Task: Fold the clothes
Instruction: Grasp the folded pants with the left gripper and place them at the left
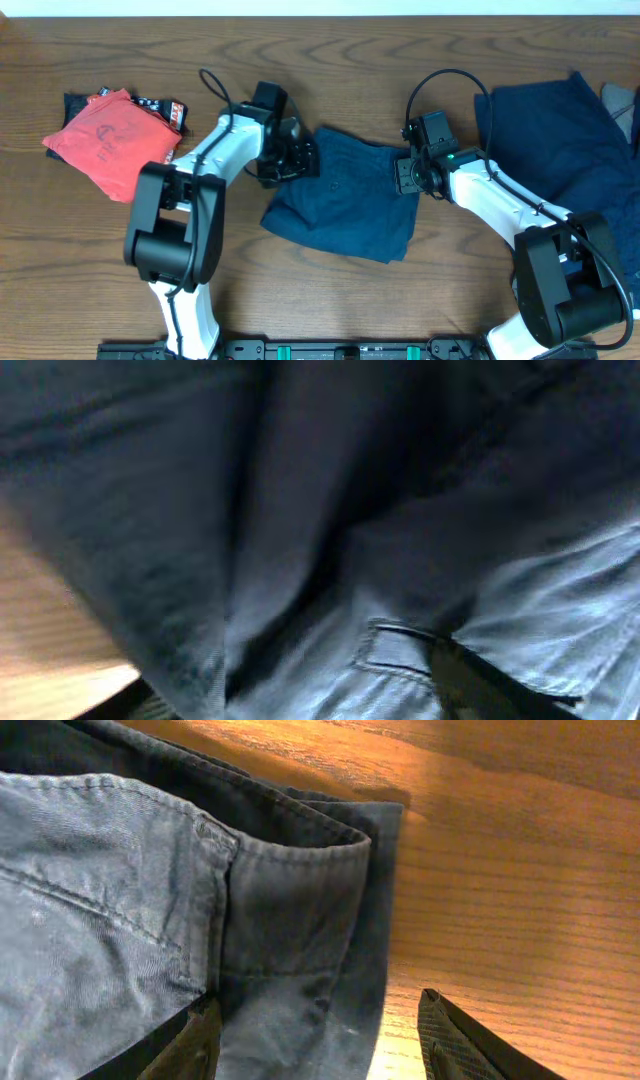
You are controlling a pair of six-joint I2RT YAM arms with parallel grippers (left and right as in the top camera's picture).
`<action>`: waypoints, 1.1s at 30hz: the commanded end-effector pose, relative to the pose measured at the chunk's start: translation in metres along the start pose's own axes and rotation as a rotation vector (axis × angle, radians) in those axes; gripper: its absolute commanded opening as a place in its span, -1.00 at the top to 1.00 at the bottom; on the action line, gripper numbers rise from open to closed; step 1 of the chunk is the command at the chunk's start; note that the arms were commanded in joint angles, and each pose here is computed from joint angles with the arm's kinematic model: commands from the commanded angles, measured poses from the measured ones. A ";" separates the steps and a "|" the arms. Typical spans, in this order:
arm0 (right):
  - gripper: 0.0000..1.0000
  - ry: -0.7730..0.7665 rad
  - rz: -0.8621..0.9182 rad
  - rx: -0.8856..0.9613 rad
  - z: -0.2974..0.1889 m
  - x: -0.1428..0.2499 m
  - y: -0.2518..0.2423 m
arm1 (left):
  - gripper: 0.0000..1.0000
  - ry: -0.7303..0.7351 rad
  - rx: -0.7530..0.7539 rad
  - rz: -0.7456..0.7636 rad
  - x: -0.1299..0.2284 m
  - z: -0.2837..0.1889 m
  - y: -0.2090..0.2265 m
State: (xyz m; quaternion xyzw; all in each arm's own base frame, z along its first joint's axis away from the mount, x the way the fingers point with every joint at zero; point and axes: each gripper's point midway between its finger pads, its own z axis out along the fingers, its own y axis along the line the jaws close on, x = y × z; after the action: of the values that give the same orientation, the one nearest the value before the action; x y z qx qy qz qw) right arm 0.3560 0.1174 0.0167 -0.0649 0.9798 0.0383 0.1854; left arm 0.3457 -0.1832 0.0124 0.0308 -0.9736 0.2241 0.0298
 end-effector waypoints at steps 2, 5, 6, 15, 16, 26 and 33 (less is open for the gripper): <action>-0.22 -0.003 -0.019 -0.008 0.000 -0.003 0.004 | -0.37 0.077 0.085 0.097 0.021 0.017 -0.031; -0.20 -0.002 -0.025 -0.036 0.000 -0.002 0.010 | -0.25 0.081 0.089 0.150 0.026 0.022 -0.042; -0.20 -0.003 -0.027 -0.036 0.000 -0.002 0.011 | -0.11 0.081 0.091 0.180 0.028 0.024 -0.046; -0.25 0.023 -0.057 0.007 -0.004 0.004 0.004 | 0.88 0.031 0.095 0.209 0.016 0.013 -0.044; -0.25 0.021 -0.056 0.026 -0.007 0.003 0.000 | 0.88 0.014 0.099 0.204 0.012 0.007 -0.042; -0.33 -0.159 0.021 0.104 -0.094 -0.044 -0.033 | 0.88 -0.401 0.014 0.066 -0.055 -0.134 0.030; -0.29 -0.227 0.041 0.098 -0.126 -0.048 -0.039 | 0.88 -0.820 -0.171 -0.152 -0.071 -0.281 0.133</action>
State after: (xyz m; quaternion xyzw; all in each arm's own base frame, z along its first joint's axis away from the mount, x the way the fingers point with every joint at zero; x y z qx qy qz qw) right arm 0.3610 0.0761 0.1429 -0.0291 0.9562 0.0084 0.2912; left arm 0.4184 0.0027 0.1735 0.1430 -0.9326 0.1743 -0.2819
